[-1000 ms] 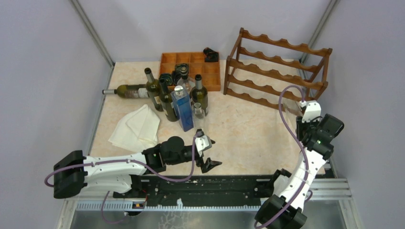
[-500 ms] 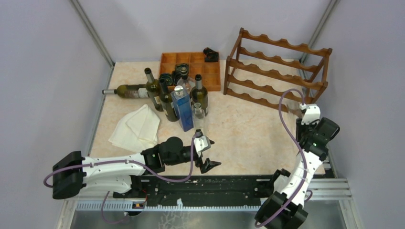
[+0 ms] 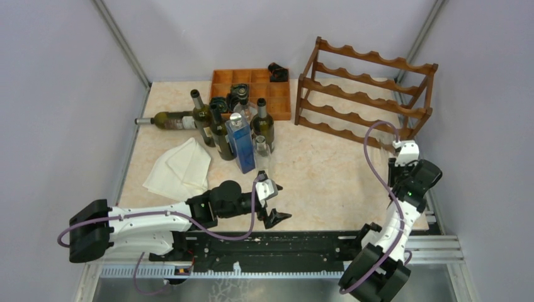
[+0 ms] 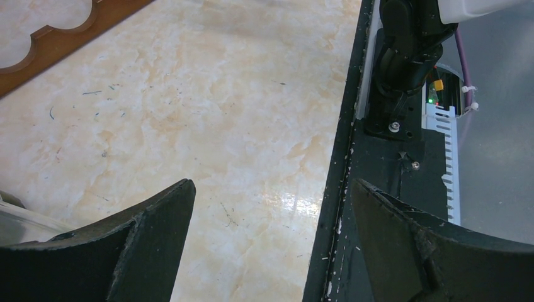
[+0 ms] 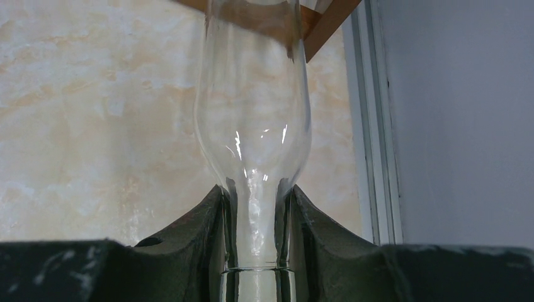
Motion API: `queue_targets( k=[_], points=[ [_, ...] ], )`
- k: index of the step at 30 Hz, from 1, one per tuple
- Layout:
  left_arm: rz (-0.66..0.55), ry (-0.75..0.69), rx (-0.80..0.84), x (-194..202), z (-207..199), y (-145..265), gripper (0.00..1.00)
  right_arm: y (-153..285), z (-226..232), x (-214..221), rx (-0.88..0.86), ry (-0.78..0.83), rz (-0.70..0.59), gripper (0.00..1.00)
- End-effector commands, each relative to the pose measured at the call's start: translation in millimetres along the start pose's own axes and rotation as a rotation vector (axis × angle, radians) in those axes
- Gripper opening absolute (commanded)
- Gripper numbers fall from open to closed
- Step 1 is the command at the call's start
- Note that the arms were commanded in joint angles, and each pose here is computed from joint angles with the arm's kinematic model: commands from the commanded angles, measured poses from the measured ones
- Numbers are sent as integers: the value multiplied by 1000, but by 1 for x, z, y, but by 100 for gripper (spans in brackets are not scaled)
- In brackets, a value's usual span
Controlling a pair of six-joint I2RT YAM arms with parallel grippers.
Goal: Put the wine bottle on the wine rack
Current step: Place the wine bottle in the wine rack.
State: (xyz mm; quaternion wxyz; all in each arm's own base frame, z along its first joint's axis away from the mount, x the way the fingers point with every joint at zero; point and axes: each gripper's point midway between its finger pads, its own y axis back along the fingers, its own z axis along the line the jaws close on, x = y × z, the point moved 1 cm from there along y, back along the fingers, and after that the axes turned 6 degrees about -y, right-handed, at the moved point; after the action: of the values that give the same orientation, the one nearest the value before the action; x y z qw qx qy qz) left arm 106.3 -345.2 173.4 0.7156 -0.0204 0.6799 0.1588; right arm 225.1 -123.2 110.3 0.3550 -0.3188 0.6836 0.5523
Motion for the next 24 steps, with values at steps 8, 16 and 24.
queue_targets(
  k=[8,16,24],
  points=[
    [-4,12,1,-6,0,-4,99,-37,8,-28,-80,48,-145,14],
    [-21,41,25,-11,-5,-8,99,-54,27,-38,-153,103,-204,25],
    [-36,46,45,-17,-8,-9,99,-67,21,-53,-68,-57,-213,24]
  ],
)
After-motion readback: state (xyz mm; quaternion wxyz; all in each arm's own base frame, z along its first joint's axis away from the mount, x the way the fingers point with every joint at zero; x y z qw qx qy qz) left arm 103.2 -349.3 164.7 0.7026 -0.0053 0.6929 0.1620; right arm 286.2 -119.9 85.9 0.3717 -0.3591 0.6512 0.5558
